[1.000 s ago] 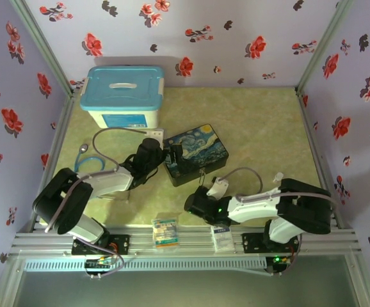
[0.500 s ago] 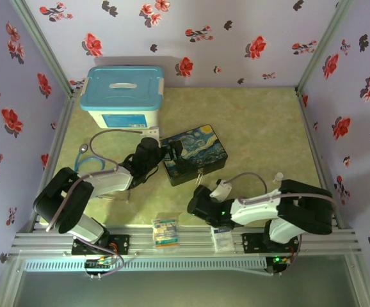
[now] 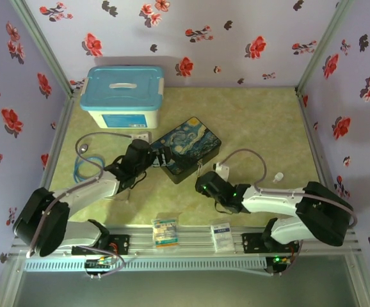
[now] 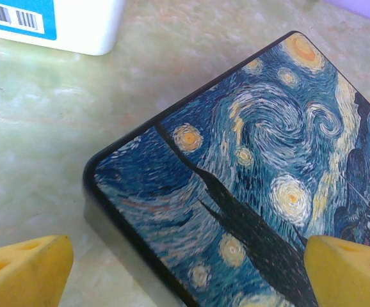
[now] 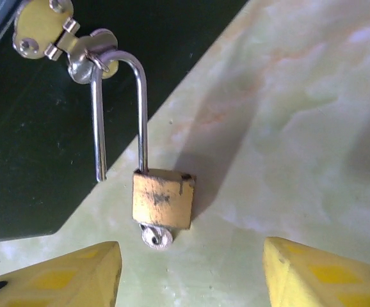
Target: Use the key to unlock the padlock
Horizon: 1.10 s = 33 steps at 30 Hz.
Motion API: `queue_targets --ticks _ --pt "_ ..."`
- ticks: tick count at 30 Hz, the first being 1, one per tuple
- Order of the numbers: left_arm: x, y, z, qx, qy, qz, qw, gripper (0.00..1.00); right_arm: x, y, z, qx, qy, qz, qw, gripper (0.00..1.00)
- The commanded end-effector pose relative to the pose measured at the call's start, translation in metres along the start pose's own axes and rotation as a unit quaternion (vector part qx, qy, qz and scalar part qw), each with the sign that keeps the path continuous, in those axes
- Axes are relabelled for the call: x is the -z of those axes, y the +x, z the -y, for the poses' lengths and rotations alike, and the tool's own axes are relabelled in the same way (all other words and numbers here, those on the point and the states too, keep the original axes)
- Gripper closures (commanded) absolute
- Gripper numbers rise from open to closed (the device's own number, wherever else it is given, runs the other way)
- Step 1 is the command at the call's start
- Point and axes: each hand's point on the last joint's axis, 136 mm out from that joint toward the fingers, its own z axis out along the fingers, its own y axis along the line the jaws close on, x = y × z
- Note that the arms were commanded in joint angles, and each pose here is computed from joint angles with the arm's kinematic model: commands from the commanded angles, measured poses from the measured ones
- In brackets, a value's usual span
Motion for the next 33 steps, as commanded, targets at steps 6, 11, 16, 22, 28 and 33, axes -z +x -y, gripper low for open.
queue_targets --ticks 6,11,16,22,28,33 --pt "0.002 0.024 -0.019 0.055 -0.015 -0.023 0.998 0.08 -0.018 -0.009 0.002 0.078 -0.024 -0.067 0.994 0.41" --pt "-0.001 0.029 -0.012 0.073 0.004 -0.019 0.997 0.08 -0.022 -0.009 -0.009 0.071 -0.056 -0.062 0.994 0.40" --pt "-0.002 0.026 -0.001 0.100 0.031 -0.005 0.995 0.07 -0.033 -0.004 -0.014 0.074 -0.064 -0.070 0.993 0.39" --pt "-0.008 0.024 0.000 0.094 0.024 -0.007 0.995 0.07 -0.048 0.002 -0.015 0.075 -0.066 -0.077 0.992 0.41" --pt "-0.014 0.027 0.000 0.093 0.021 -0.013 0.995 0.07 -0.056 0.015 -0.015 0.071 -0.071 -0.085 0.991 0.45" --pt "-0.014 0.024 -0.001 0.087 0.016 -0.010 0.996 0.07 -0.057 0.016 -0.027 0.071 -0.093 -0.075 0.990 0.55"
